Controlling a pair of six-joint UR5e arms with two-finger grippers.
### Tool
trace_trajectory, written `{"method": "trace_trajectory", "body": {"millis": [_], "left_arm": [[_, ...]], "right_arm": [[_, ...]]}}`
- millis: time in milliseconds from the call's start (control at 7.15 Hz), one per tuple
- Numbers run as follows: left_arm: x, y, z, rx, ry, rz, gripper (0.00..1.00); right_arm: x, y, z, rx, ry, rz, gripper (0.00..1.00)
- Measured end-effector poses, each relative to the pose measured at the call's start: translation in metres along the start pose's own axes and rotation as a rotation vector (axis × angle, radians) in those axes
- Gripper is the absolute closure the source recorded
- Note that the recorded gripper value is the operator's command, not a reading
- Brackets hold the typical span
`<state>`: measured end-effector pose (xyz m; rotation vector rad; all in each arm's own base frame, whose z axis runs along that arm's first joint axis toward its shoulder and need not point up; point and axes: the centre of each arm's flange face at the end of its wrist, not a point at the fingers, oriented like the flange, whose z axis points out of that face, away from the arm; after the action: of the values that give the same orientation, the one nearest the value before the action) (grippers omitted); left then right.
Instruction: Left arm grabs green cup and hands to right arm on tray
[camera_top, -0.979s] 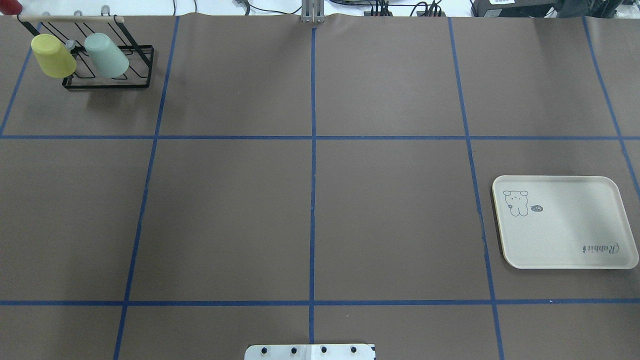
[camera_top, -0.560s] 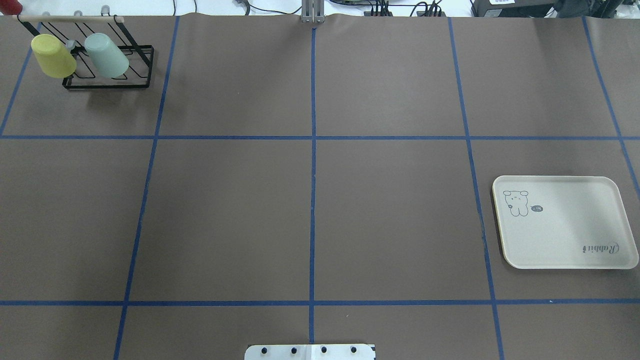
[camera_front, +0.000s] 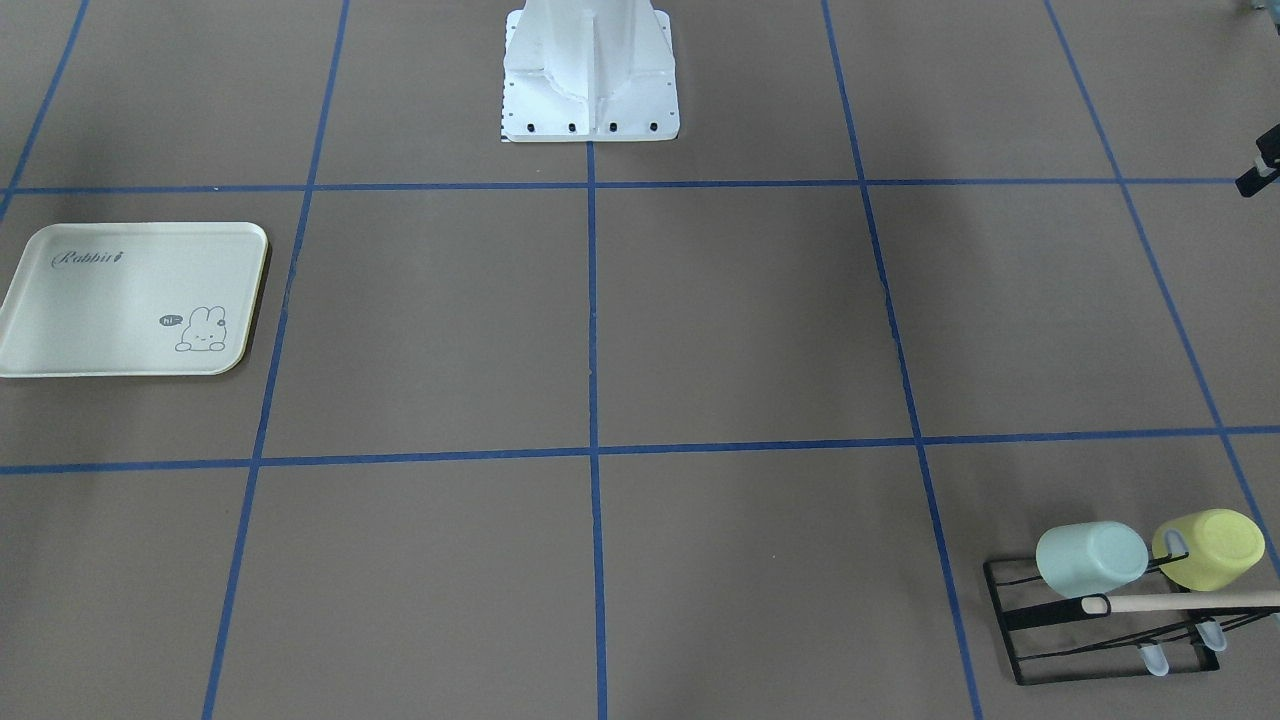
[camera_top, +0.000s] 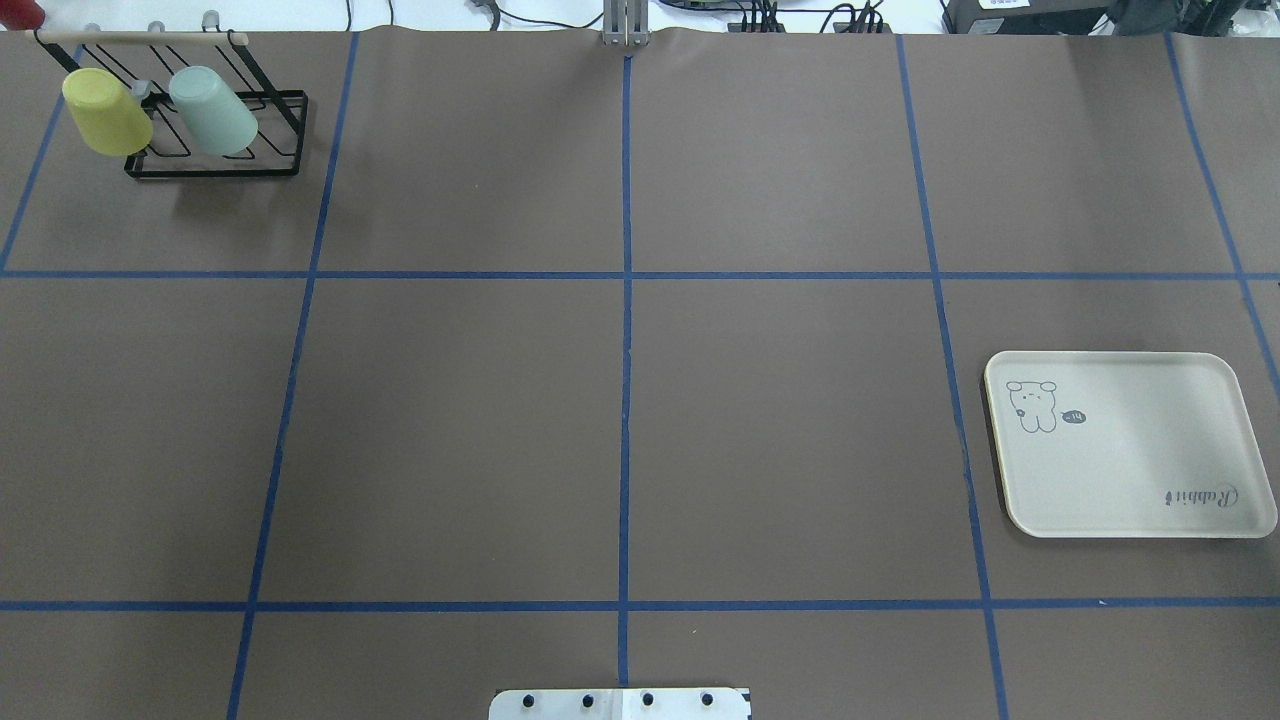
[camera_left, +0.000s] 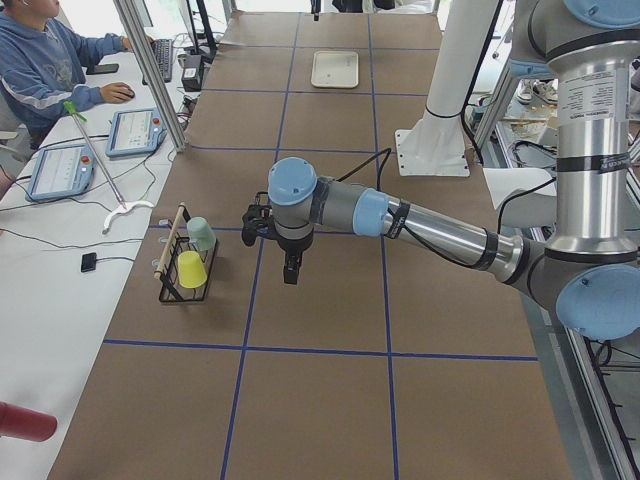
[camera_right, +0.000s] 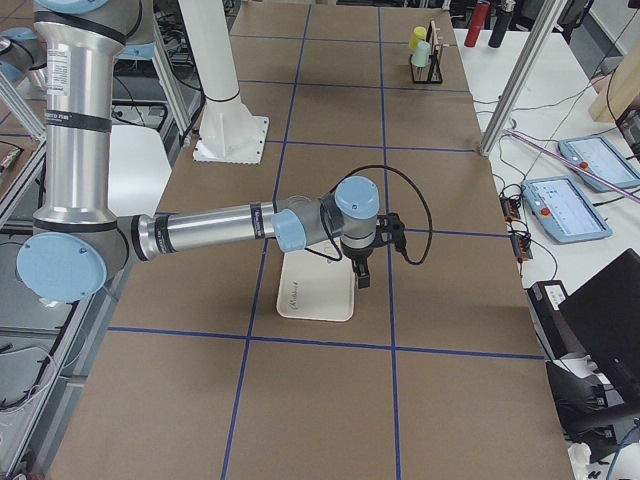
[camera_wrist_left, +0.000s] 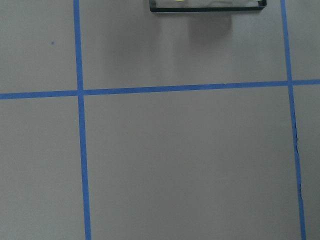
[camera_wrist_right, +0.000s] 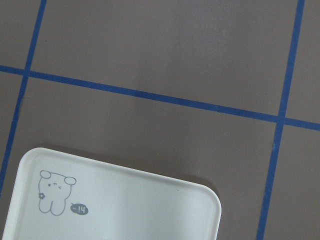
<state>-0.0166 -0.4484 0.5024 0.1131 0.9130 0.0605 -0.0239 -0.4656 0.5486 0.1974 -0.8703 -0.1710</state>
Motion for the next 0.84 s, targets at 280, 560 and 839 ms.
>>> {"method": "trace_trajectory", "body": {"millis": [280, 560, 839], "left_arm": [[0.01, -0.007, 0.007, -0.004, -0.016, 0.025, 0.0], [0.032, -0.018, 0.012, 0.0, -0.018, -0.01, 0.0], [0.097, -0.051, 0.032, -0.001, -0.041, -0.04, 0.0]], "right_arm": [[-0.004, -0.001, -0.003, 0.037, -0.014, -0.04, 0.0], [-0.005, 0.001, -0.001, 0.041, -0.041, -0.047, 0.0], [-0.005, 0.002, 0.006, 0.027, -0.056, -0.048, 0.0]]}}
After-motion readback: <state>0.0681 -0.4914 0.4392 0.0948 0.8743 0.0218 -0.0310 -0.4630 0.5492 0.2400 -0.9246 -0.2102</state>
